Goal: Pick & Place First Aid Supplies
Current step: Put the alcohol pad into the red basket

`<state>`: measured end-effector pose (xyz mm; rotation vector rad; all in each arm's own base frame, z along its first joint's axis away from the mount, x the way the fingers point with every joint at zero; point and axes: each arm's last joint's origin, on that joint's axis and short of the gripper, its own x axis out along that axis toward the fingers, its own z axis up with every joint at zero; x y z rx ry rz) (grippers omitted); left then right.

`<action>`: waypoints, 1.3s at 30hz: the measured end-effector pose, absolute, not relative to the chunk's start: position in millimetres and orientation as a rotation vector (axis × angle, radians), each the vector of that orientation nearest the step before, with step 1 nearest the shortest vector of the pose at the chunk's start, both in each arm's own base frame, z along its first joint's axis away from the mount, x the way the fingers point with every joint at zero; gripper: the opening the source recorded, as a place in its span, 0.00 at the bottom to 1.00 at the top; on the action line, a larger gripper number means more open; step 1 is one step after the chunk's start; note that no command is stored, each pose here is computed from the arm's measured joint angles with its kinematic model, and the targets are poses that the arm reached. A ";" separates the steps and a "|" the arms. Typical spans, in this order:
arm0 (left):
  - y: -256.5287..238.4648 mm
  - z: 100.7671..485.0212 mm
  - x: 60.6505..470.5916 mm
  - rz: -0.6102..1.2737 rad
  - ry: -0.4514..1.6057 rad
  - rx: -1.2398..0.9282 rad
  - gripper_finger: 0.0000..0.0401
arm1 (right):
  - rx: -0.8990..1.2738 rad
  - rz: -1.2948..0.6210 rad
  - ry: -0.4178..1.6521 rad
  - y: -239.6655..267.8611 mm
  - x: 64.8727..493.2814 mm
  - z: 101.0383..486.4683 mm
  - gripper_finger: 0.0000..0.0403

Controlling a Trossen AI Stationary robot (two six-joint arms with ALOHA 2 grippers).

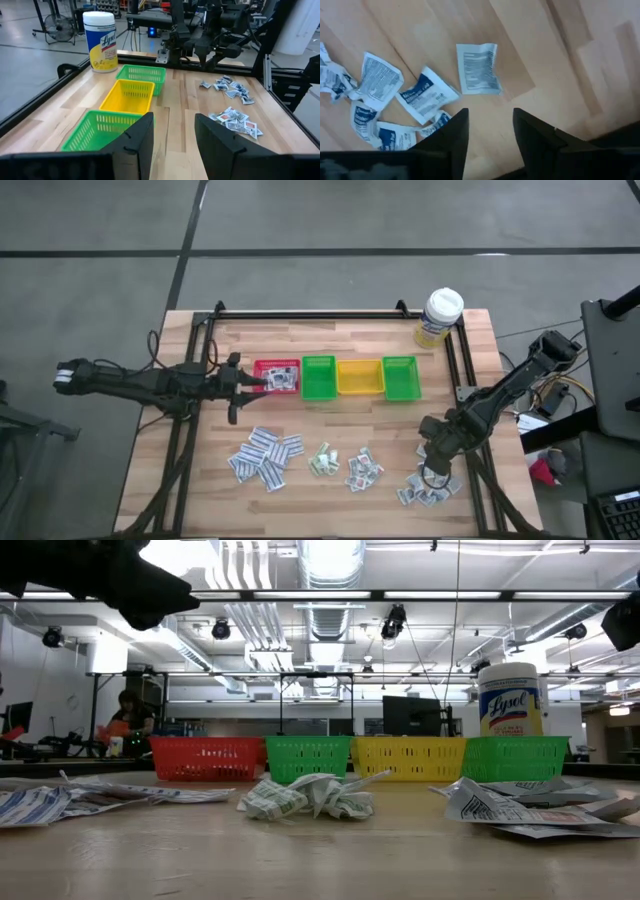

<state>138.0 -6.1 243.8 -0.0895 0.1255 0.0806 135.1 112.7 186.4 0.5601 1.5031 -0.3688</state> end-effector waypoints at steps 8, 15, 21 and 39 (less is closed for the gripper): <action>-6.3 235.2 127.2 0.056 0.101 -0.110 0.34 | 0.638 -0.408 1.482 106.7 135.6 168.1 0.46; -6.4 227.0 124.0 0.050 0.107 -0.110 0.34 | 0.650 -0.476 1.500 101.2 129.4 157.0 0.48; -6.5 221.5 124.2 0.050 0.111 -0.118 0.34 | 0.681 -0.462 1.506 101.3 128.3 150.0 0.47; -6.6 222.1 124.3 0.049 0.102 -0.122 0.34 | 0.723 -0.531 1.464 96.7 124.0 137.4 0.28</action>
